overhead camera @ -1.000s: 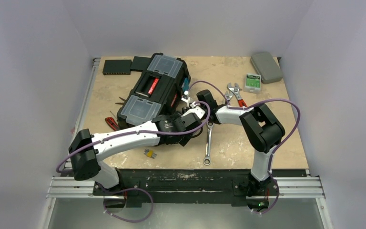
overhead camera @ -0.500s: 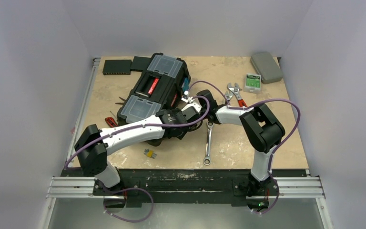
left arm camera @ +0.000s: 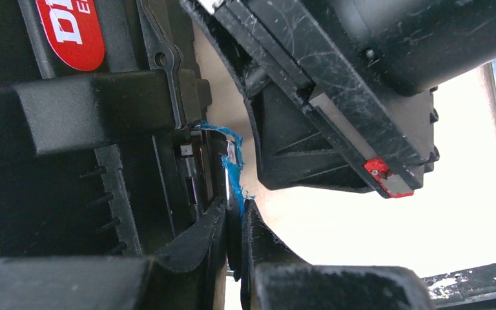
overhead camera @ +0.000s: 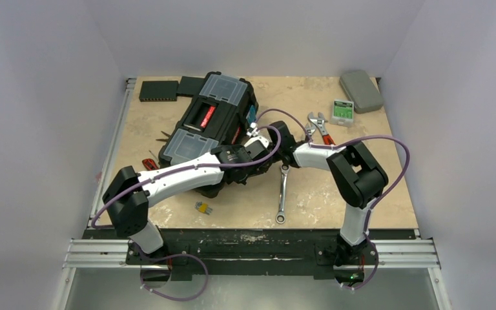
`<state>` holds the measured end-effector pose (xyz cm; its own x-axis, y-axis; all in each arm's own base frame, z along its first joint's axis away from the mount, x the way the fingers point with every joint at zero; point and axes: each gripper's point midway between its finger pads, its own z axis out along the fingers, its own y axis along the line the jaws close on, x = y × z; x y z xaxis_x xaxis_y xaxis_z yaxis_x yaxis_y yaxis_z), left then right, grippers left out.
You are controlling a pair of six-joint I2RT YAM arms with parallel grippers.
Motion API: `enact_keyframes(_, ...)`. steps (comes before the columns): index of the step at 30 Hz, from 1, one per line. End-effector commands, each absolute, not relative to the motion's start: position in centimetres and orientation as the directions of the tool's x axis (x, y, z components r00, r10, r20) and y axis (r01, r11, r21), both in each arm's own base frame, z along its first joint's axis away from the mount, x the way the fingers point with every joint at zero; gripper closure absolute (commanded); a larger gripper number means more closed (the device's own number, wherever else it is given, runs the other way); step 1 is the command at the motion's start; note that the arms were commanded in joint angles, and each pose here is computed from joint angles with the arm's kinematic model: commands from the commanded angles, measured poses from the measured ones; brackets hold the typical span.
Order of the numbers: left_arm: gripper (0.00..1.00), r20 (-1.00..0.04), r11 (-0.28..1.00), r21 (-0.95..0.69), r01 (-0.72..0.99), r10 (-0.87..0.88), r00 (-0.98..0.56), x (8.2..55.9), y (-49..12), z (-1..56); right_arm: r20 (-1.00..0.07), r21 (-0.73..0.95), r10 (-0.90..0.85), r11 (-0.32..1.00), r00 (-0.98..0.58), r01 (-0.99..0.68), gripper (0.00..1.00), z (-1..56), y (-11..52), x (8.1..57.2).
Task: Pack the tool kit
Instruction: Close the toolbox at the center of the board.
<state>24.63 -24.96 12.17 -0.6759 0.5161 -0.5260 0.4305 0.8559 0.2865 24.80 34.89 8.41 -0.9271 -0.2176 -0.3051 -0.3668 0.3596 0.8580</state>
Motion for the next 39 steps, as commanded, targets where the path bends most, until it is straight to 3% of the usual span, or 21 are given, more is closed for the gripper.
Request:
enact_keyframes(1, 1.0, -0.568, 0.862, 0.237, 0.448, 0.497, -0.656, 25.0, -25.3, 14.5, -0.359, 0.819, -0.162, 0.419, -0.919, -0.393, 1.0, 9.8, 33.9, 26.3)
enact_keyframes(15, 1.0, -0.617, 0.87, 0.052, 0.489, 0.413, -0.67, 24.5, -26.1, 17.2, -0.469, 0.667, 0.016, 0.662, -0.883, -0.342, 1.0, 8.4, 29.6, 29.4)
enact_keyframes(24, 1.0, -0.627, 0.867, -0.067, 0.494, 0.348, -0.697, 24.8, -26.5, 18.1, -0.573, 0.669, 0.166, 0.661, -0.802, -0.341, 0.69, 9.6, 27.7, 28.9)
enact_keyframes(35, 1.0, -0.627, 0.82, -0.234, 0.522, 0.283, -0.726, 27.2, -30.7, 19.1, -0.597, 0.654, 0.271, 0.709, -0.755, -0.262, 0.73, 9.7, 24.8, 29.7)
enact_keyframes(39, 1.0, -0.622, 0.84, -0.217, 0.498, 0.274, -0.734, 28.9, -30.7, 19.3, -0.593, 0.672, 0.3, 0.695, -0.747, -0.255, 0.66, 10.0, 24.1, 29.7)
